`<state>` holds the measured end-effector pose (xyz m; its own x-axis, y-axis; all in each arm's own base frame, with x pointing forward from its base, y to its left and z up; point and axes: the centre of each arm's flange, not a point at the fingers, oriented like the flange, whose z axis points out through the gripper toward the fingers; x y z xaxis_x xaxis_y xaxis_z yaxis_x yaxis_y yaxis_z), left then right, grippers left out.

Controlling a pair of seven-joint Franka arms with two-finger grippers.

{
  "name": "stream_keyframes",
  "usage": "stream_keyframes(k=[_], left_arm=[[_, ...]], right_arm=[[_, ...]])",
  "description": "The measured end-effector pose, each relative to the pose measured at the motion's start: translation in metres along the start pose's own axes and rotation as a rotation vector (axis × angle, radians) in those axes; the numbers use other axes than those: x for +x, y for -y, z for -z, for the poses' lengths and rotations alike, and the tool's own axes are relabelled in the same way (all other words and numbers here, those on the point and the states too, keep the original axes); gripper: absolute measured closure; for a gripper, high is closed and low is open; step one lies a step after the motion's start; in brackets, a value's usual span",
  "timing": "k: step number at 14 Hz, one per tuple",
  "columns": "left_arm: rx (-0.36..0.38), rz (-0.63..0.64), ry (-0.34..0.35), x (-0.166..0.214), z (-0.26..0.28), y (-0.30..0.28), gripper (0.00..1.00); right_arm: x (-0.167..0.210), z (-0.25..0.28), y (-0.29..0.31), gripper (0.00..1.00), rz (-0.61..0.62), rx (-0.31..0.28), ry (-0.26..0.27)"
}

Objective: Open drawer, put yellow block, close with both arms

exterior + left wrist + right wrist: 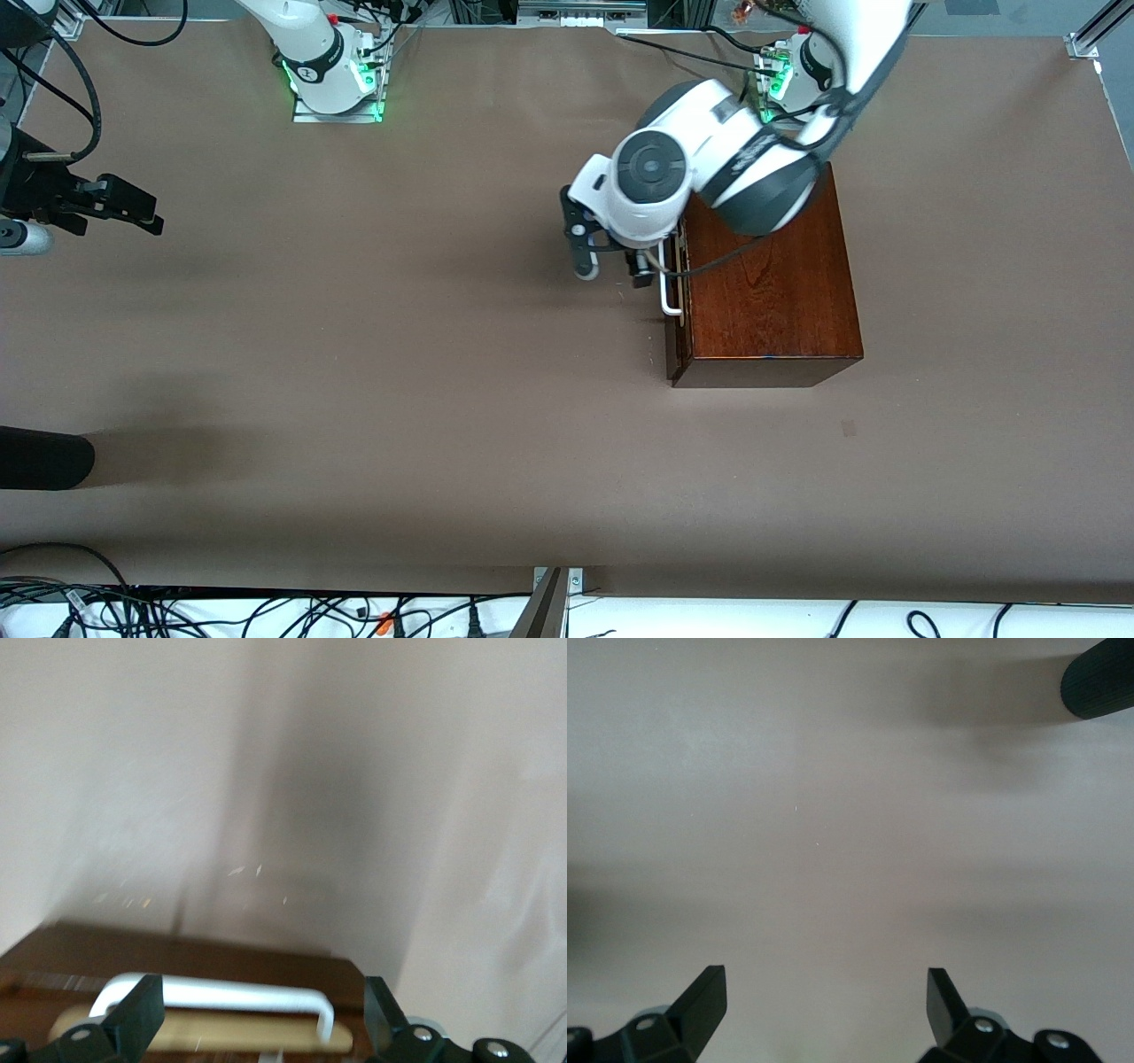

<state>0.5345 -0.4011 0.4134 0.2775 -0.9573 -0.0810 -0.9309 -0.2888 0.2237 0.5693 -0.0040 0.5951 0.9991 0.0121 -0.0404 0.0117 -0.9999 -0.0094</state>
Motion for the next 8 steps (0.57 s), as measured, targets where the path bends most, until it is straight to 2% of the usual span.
stream_keyframes(k=[4,8], left_arm=[[0.034,0.223,-0.031,-0.090,0.073,0.047,0.00],[0.054,0.410,-0.023,-0.154,0.117,0.061,0.00]], right_arm=[[0.000,0.000,0.000,0.00,0.000,0.000,0.000],[0.000,0.000,0.000,0.00,0.001,0.000,0.000]])
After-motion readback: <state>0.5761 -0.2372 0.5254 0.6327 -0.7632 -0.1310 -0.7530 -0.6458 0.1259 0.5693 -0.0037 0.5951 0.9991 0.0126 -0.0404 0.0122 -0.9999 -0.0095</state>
